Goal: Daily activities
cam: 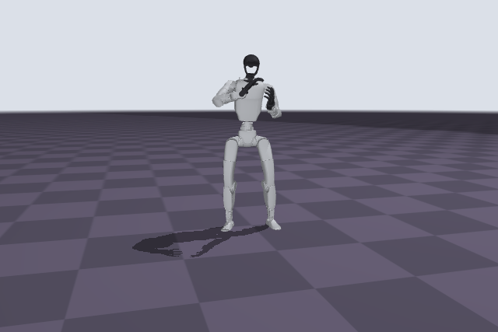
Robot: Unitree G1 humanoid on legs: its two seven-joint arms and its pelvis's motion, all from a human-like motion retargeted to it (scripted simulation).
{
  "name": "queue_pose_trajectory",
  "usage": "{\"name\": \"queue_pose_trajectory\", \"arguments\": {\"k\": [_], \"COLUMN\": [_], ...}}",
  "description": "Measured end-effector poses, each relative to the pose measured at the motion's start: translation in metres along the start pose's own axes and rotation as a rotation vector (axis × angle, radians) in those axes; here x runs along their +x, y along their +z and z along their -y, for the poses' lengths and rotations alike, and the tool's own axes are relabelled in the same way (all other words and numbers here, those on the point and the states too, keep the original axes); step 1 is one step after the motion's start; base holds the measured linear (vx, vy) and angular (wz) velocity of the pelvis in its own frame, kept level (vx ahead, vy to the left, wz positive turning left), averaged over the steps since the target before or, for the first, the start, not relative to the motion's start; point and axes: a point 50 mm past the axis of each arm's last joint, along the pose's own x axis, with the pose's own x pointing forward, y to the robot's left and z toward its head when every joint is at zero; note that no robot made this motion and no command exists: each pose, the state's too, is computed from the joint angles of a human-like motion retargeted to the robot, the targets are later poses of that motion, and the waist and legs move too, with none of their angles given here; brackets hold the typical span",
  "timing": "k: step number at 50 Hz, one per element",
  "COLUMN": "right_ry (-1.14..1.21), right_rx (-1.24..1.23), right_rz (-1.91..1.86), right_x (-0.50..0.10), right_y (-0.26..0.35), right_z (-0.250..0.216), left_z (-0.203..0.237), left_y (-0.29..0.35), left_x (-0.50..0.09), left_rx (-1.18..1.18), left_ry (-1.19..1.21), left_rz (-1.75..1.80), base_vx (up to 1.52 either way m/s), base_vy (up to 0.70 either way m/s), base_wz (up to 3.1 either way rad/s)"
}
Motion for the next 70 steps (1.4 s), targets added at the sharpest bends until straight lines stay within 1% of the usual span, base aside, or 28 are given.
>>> {"name": "queue_pose_trajectory", "arguments": {"k": [23,33,57,70], "right_ry": [0.196,0.235,0.439,0.451], "right_rx": [-0.118,-0.166,-0.284,-0.286], "right_rz": [0.072,0.063,-0.025,-0.014], "right_x": [-0.009,-0.018,-0.048,-0.05], "right_y": [-0.015,-0.023,-0.049,-0.046], "right_z": [-0.008,-0.013,-0.019,-0.019], "left_z": [0.017,0.02,0.027,0.028], "left_y": [-0.004,-0.006,-0.016,-0.02], "left_x": [0.004,0.003,0.002,0.001], "left_rx": [-0.262,-0.308,-0.461,-0.544], "left_ry": [-0.017,-0.011,-0.03,-0.015], "left_rz": [-0.051,-0.076,-0.166,-0.206], "base_vx": [0.0,0.0,0.0,0.0], "base_vy": [0.0,0.0,0.0,0.0], "base_wz": [0.0,0.0,0.0,0.0]}}
